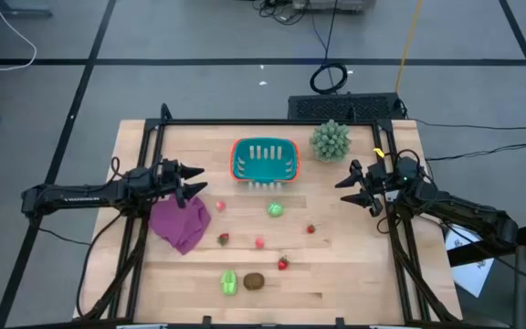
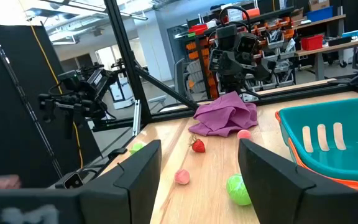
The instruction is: Pick and placing Produce into tupperware
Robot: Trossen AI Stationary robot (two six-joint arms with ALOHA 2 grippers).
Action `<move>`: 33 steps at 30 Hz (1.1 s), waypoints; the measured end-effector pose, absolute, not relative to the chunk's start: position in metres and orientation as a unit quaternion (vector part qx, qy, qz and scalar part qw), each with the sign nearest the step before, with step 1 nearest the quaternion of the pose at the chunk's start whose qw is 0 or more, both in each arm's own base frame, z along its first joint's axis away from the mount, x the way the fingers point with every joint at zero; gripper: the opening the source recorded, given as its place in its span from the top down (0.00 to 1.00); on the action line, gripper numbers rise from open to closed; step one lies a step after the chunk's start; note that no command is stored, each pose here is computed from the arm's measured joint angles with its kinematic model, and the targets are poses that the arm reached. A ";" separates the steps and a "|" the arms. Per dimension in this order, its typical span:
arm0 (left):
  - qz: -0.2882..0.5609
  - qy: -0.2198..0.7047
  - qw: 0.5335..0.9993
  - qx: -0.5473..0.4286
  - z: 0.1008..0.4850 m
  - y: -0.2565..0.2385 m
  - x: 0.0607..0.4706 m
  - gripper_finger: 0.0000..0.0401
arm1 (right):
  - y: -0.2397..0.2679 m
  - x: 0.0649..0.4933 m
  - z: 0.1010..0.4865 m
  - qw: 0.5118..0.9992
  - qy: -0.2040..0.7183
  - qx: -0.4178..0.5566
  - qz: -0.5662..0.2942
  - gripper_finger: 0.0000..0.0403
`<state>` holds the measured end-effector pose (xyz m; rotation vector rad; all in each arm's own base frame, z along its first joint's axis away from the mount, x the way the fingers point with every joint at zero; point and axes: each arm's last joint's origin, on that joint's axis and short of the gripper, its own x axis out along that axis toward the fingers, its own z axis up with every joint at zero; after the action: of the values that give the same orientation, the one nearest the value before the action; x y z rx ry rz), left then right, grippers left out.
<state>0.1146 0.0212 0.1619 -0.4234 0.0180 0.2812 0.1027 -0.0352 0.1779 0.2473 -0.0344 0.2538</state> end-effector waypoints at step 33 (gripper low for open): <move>0.139 0.008 0.967 -0.212 0.162 0.021 0.115 0.19 | -0.035 0.102 0.179 0.984 -0.021 0.120 0.126 0.50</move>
<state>0.1146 0.0212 0.1621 -0.4285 0.0157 0.2812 0.1020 -0.0350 0.1788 0.2413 -0.0426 0.2538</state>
